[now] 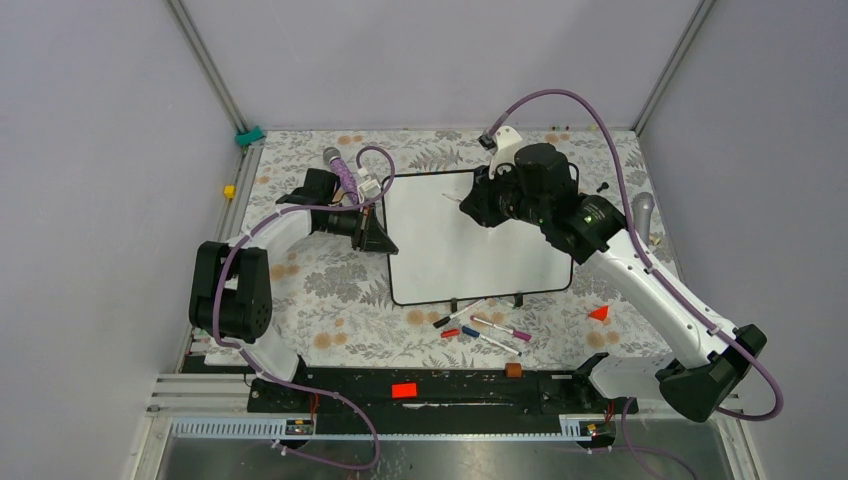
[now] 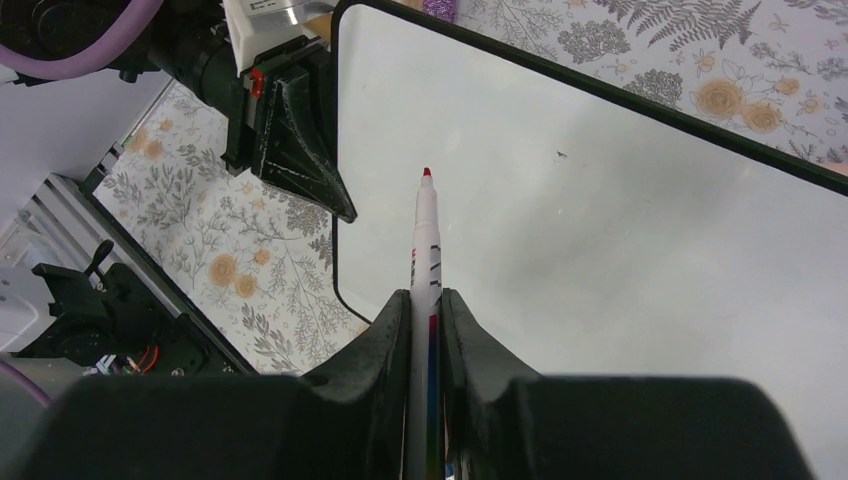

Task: Write a sentence on the whiteboard
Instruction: Hold the whiteboard on the whiteboard stand, then write a sentence on the whiteboard.

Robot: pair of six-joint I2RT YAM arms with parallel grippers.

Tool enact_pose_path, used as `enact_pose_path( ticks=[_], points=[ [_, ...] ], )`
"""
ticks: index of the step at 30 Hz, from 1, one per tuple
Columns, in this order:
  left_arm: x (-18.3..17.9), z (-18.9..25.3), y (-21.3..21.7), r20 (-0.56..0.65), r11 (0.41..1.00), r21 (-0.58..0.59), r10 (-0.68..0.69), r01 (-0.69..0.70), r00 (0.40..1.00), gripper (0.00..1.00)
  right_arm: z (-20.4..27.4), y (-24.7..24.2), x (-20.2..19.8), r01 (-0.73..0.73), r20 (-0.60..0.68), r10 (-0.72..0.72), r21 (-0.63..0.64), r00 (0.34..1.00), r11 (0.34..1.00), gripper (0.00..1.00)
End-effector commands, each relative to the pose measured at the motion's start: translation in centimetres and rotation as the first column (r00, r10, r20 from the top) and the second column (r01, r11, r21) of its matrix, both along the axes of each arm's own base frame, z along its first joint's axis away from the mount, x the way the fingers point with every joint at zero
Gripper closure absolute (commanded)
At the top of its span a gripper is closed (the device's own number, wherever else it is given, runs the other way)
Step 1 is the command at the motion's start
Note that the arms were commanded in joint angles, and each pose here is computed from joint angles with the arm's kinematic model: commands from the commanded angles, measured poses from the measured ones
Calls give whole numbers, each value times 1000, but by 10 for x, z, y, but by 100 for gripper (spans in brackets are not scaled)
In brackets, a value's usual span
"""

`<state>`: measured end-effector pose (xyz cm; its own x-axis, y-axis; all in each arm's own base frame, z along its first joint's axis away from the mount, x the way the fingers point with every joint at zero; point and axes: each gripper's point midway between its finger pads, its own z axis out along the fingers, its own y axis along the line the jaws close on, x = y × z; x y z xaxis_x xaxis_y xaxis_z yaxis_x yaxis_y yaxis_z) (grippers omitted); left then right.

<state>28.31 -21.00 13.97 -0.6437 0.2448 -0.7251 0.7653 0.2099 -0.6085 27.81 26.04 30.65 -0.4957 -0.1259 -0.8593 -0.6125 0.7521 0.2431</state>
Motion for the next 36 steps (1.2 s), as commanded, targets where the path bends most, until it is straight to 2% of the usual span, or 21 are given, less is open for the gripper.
enact_pose_path(
  ticks=[1, 13, 19, 24, 28, 36],
  points=[
    [10, -22, 6, 77, 993, 116, 12, -21, 997, 100, 11, -3, 8, 73, 18, -74, 30, 997, 997, 100],
    [5, -16, 6, 114, 995, 99, -2, -9, 994, 100, 7, -7, 2, 124, -29, -123, 57, 992, 991, 100],
    [7, -12, 5, 143, 996, 84, 1, -14, 990, 100, 7, -5, -1, 129, -8, -128, 45, 992, 991, 100],
    [8, -11, -1, 83, 998, 34, 48, -51, 995, 100, 13, 0, -2, 204, 32, -205, 37, 978, 978, 100],
    [10, -15, 0, 73, 996, 44, 79, -82, 994, 100, 18, 5, -2, 261, 77, -260, 9, 962, 965, 100],
    [12, -14, 1, 89, 993, 47, 102, -107, 991, 100, 14, 38, -7, 185, 116, -176, -76, 978, 980, 100]
  ],
)
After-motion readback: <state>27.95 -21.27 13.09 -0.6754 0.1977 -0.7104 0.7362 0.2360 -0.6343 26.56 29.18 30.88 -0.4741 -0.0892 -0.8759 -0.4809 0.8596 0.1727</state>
